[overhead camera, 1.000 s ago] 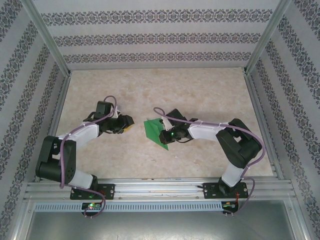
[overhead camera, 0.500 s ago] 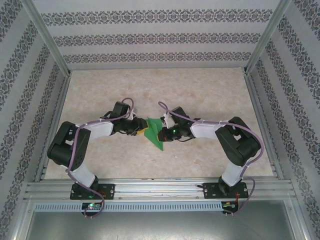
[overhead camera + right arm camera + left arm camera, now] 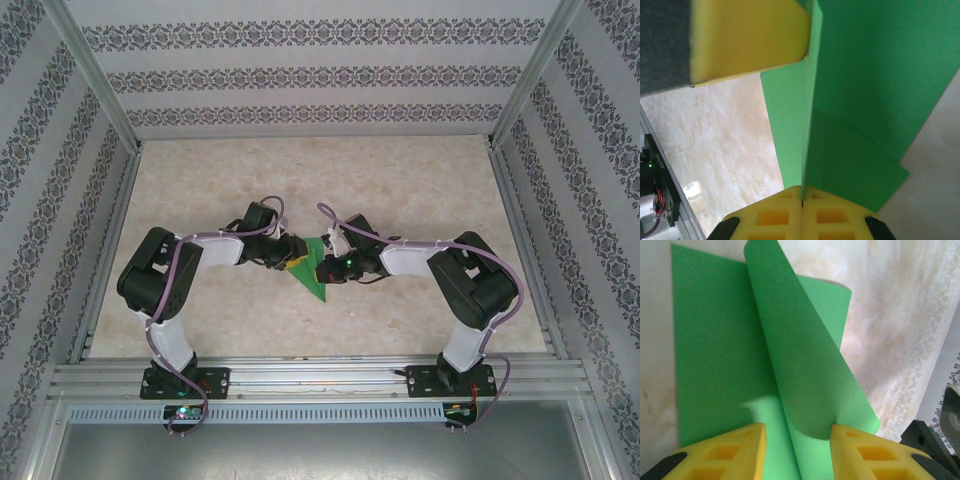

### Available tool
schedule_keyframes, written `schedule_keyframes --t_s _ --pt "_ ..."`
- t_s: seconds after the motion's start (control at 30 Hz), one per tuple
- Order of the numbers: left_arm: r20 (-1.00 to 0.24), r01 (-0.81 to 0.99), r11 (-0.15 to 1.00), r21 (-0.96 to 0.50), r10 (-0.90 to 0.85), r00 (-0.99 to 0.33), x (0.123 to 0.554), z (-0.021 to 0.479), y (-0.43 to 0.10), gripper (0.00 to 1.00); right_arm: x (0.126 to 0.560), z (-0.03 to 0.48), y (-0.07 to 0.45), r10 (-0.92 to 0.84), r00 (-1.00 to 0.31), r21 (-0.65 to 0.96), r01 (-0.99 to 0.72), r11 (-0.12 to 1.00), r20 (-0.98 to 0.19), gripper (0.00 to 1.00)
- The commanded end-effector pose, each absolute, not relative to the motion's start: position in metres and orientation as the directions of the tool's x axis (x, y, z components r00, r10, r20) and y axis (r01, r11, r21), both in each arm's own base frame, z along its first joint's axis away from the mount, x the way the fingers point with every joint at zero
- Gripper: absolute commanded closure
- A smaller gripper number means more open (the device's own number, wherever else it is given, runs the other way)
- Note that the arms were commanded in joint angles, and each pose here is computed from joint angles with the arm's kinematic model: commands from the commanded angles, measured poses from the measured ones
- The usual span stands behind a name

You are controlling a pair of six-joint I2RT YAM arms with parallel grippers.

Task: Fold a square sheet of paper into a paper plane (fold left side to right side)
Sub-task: Fourth fold the wing at the center of the table.

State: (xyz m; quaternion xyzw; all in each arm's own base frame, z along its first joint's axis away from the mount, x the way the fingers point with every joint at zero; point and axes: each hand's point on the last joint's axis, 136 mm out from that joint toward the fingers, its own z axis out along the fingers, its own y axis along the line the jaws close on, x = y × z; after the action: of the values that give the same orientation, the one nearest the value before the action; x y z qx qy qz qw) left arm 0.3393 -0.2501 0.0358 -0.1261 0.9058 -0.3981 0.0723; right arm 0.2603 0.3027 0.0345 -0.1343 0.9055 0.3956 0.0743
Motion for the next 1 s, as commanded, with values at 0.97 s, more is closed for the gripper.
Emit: schedule_keyframes --t_s 0.97 --pt "-0.001 -0.243 0.714 -0.657 -0.323 -0.946 0.346 0.010 -0.249 0.62 0.270 0.055 0.297 -0.130 -0.959 0.737 -0.277 0.616 -0.252 0.76"
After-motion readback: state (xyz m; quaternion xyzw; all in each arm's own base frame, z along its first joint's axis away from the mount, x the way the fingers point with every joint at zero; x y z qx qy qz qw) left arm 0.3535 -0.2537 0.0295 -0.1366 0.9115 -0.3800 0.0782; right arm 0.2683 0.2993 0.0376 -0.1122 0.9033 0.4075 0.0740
